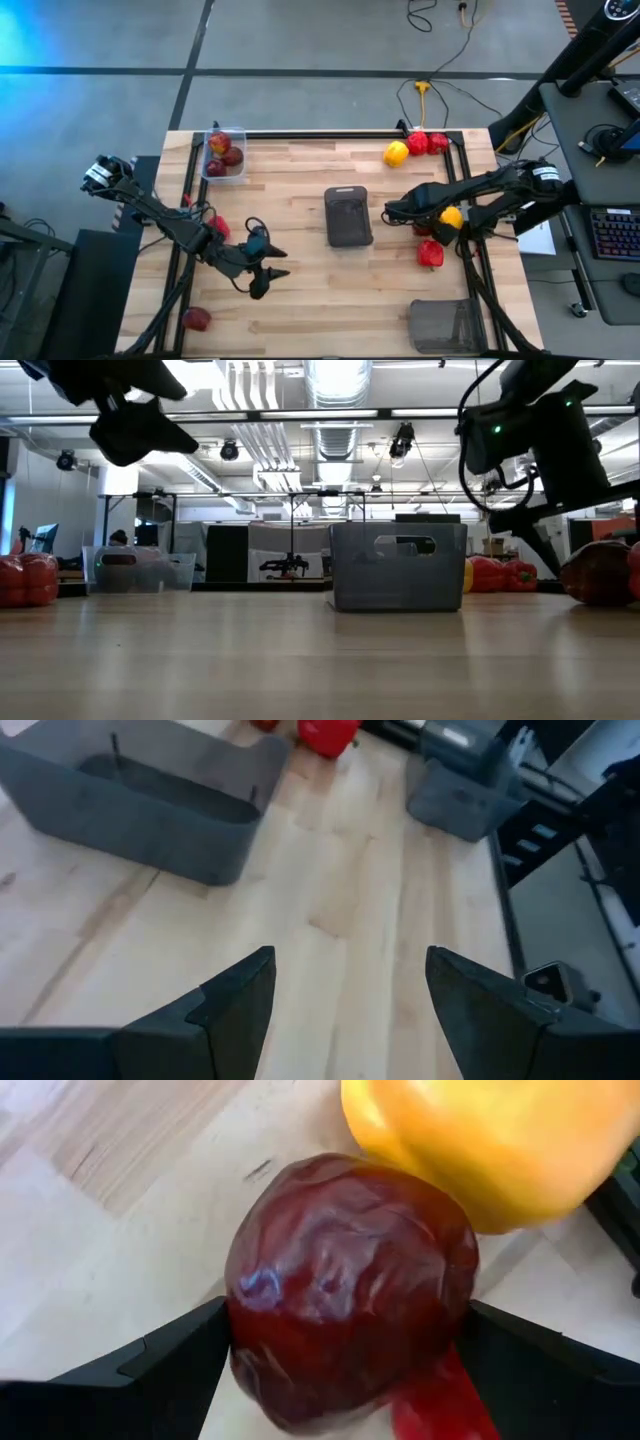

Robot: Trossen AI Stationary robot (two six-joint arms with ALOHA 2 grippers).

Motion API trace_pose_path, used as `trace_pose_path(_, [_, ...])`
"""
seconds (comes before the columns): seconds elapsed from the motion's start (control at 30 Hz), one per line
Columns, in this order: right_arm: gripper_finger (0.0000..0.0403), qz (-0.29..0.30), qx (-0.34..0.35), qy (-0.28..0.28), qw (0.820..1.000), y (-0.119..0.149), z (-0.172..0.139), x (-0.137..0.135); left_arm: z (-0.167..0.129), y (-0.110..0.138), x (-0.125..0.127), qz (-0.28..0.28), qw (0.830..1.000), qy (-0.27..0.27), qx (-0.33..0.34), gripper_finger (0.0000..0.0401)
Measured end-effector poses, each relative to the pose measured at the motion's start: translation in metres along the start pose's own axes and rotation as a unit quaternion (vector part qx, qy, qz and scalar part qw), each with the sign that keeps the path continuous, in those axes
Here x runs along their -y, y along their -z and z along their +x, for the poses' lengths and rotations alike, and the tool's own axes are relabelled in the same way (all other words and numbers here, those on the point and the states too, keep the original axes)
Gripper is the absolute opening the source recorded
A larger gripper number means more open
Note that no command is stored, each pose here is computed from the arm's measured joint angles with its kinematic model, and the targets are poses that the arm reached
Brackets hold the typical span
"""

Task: Sort produce into baskets
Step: Put the dark red apple into the transparent bin

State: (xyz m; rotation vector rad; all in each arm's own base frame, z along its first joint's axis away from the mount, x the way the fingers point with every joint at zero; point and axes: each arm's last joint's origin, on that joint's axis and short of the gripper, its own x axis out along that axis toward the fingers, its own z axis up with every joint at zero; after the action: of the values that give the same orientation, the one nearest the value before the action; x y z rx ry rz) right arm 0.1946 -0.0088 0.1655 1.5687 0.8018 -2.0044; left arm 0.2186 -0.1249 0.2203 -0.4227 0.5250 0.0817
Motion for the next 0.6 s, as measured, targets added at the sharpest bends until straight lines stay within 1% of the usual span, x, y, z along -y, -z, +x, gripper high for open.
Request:
trace_pose_path(0.1, [0.0357,-0.003,0.010,0.010,1.000,0.002,0.007,-0.006,-0.003,0.001,0.007,-0.009,1.000,0.013,0.017,0.0242])
trace_pose_path(0.23, [0.0336,-0.006,0.017,0.009,1.000,0.009,0.014,-0.012,-0.009,0.003,0.015,-0.008,0.999,0.031,0.029,0.0242])
trace_pose_path(0.27, [0.0331,-0.009,0.018,0.001,1.000,0.011,0.012,-0.015,-0.011,0.003,0.015,-0.007,0.999,0.033,0.028,0.0242])
trace_pose_path(0.3, [0.0327,-0.018,0.019,-0.013,1.000,0.015,0.007,-0.019,-0.014,0.002,0.015,-0.006,0.999,0.034,0.029,0.0242])
trace_pose_path(0.37, [0.0322,-0.048,0.044,-0.033,0.997,0.017,-0.004,-0.024,-0.021,0.001,0.013,0.008,0.999,0.033,0.024,0.0242])
trace_pose_path(0.4, [0.0321,-0.067,0.062,-0.044,0.995,0.017,-0.013,-0.026,-0.026,-0.001,0.011,0.016,0.999,0.031,0.022,0.0242])
trace_pose_path(0.43, [0.0321,-0.083,0.076,-0.067,0.991,0.017,-0.024,-0.029,-0.032,-0.003,0.008,0.024,0.999,0.031,0.021,0.0242])
trace_pose_path(0.5, [0.0322,-0.114,0.104,-0.116,0.981,0.015,-0.049,-0.036,-0.046,-0.009,0.003,0.037,0.998,0.030,0.027,0.0242])
trace_pose_path(0.6, [0.0322,-0.166,0.148,-0.181,0.958,0.014,-0.080,-0.049,-0.069,-0.018,-0.010,0.064,0.996,-0.001,0.056,0.0242])
